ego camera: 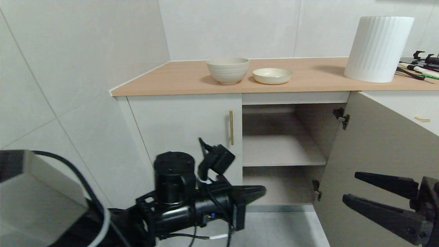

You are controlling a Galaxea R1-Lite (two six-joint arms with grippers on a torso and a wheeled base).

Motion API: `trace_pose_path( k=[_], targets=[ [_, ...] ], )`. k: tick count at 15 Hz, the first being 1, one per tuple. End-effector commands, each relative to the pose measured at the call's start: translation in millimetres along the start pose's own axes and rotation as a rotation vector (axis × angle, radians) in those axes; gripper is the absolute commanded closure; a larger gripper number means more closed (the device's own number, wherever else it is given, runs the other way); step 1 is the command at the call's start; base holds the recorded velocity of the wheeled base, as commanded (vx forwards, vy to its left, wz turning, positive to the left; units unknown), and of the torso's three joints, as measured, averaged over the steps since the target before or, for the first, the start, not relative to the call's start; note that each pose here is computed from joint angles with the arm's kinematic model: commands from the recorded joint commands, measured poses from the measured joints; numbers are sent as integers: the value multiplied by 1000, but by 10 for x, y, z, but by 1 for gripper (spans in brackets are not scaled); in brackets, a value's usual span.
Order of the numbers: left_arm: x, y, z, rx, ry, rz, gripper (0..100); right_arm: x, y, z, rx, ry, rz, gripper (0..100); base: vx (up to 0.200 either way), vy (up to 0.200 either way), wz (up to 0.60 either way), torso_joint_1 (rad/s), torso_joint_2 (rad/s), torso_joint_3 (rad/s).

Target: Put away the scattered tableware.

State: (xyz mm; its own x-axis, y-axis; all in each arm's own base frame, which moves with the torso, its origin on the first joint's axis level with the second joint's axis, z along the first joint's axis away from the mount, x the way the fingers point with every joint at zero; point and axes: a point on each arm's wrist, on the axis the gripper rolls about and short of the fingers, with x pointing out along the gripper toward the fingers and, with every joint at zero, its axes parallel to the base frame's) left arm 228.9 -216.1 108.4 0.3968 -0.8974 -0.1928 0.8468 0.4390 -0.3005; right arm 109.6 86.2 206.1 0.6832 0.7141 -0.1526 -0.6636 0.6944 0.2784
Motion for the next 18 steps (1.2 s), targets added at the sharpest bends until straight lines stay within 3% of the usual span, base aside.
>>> trace_pose_path(
  k=[1, 2, 4, 7, 10, 18],
  targets=[
    [-754, 115, 263, 41, -123, 154, 100, 36, 0, 51, -6, -10, -13, 0, 0, 0, 0, 0, 0, 0],
    [-961, 119, 361, 45, -156, 201, 0, 75, -7, 59, -27, -1, -16, 0, 0, 0, 0, 0, 0, 0],
    [-1227, 94, 548, 42, -185, 267, 0, 254, -106, 83, -47, 37, -69, 0, 0, 0, 0, 0, 0, 0],
    [-1491, 65, 792, 0, -169, 357, 0, 613, -282, 332, -21, 72, -183, 0, 0, 0, 0, 0, 0, 0],
    [-1662, 21, 959, 12, -209, 399, 0, 858, -414, 401, -10, 110, -275, 0, 0, 0, 0, 0, 0, 0],
    [-1634, 53, 970, 12, -208, 393, 0, 836, -420, 352, -69, 132, -277, 0, 0, 0, 0, 0, 0, 0]
  ],
)
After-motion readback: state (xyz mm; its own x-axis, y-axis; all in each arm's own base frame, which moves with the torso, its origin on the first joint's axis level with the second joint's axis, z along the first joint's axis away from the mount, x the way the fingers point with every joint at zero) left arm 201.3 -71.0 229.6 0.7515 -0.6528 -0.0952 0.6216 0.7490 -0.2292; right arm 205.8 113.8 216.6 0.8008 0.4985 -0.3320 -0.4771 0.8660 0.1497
